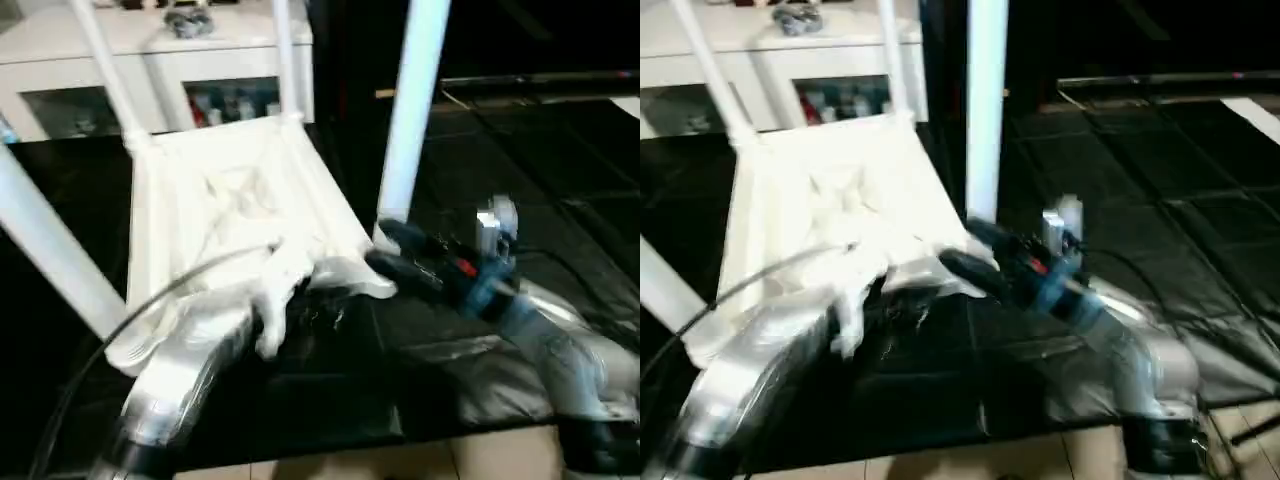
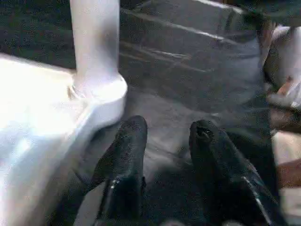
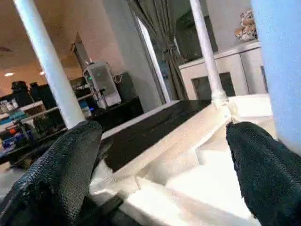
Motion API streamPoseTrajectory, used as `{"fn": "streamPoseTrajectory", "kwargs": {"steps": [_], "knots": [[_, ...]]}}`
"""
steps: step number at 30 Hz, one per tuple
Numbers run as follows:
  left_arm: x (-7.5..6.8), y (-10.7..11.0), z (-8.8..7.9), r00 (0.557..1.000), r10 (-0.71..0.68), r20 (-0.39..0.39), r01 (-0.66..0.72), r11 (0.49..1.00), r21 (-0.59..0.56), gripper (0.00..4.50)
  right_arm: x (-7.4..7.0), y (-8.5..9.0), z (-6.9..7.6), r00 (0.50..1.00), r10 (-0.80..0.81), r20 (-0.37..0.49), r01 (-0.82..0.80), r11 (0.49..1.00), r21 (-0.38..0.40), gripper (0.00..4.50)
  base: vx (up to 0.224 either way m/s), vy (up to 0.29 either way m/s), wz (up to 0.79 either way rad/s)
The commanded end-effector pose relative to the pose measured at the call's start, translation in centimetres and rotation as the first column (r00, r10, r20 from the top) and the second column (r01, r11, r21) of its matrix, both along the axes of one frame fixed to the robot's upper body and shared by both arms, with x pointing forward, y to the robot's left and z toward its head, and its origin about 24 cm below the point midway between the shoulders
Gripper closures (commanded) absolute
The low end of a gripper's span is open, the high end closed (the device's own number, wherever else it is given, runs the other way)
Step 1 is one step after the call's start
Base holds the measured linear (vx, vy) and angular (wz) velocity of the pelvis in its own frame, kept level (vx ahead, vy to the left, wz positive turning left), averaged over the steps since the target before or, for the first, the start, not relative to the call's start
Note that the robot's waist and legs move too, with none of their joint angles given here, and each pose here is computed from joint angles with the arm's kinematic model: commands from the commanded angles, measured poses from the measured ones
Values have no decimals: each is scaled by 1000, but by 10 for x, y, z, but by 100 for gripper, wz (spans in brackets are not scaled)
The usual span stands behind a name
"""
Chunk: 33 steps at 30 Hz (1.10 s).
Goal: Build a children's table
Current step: Rotate table base
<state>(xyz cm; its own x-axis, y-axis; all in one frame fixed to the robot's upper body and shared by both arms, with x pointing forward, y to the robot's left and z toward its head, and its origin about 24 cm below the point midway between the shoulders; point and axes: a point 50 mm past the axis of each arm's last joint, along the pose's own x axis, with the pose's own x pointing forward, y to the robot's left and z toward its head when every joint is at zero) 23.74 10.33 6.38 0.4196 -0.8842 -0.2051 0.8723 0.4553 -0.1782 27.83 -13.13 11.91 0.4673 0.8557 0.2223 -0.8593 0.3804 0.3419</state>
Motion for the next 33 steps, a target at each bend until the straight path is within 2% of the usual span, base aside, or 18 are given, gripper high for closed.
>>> {"fn": "streamPoseTrajectory", "kwargs": {"steps": [1,4,7,10,11,13,14,16,18,20,21,23,26,28,33], "knots": [[-6,7,3,1000,30,4,-30,1000,5,248,4,4,-1,999,-33,4,33,999,-14,0,0,0,0],[-30,26,-7,995,81,-59,-79,996,42,242,17,3,-8,985,-172,-33,170,984,-45,0,0,0,0],[-41,38,-7,991,108,-82,-102,992,67,199,24,-4,-11,965,-256,-52,253,966,-57,0,0,0,0],[-65,66,-9,980,139,-145,-116,981,157,199,35,-22,-14,914,-401,-66,397,915,-68,0,0,0,0],[-65,67,-9,979,140,-147,-116,981,158,190,35,-23,-14,913,-404,-66,399,914,-68,0,0,0,0],[-84,88,-7,968,151,-199,-110,973,205,161,41,-40,-16,862,-502,-66,496,863,-91,0,0,0,0],[-85,89,-6,968,152,-201,-109,972,207,159,41,-41,-16,859,-508,-66,501,860,-93,0,0,0,0],[-92,106,1,959,180,-218,-123,960,251,147,47,-59,-17,800,-597,-63,588,800,-117,0,0,0,0],[-93,119,6,954,212,-214,-145,946,288,117,51,-69,-19,765,-640,-64,629,766,-135,0,0,0,0],[-94,128,9,950,236,-206,-164,935,316,101,52,-73,-21,753,-655,-62,642,752,-149,0,0,0,0],[-91,144,18,943,283,-172,-208,910,358,88,51,-74,-25,770,-636,-48,620,764,-177,0,0,0,0],[-89,151,22,940,305,-150,-232,899,371,71,49,-73,-26,786,-617,-43,601,778,-185,0,0,0,0],[-75,167,41,932,359,-40,-317,866,386,56,40,-66,-32,851,-525,-30,506,832,-226,0,0,0,0],[-57,168,56,929,367,49,-363,875,321,33,28,-61,-39,904,-427,-24,405,872,-274,0,0,0,0],[-32,148,60,945,313,96,-327,921,212,4,12,-57,-53,939,-342,-25,308,872,-381,0,0,0,0]]}}
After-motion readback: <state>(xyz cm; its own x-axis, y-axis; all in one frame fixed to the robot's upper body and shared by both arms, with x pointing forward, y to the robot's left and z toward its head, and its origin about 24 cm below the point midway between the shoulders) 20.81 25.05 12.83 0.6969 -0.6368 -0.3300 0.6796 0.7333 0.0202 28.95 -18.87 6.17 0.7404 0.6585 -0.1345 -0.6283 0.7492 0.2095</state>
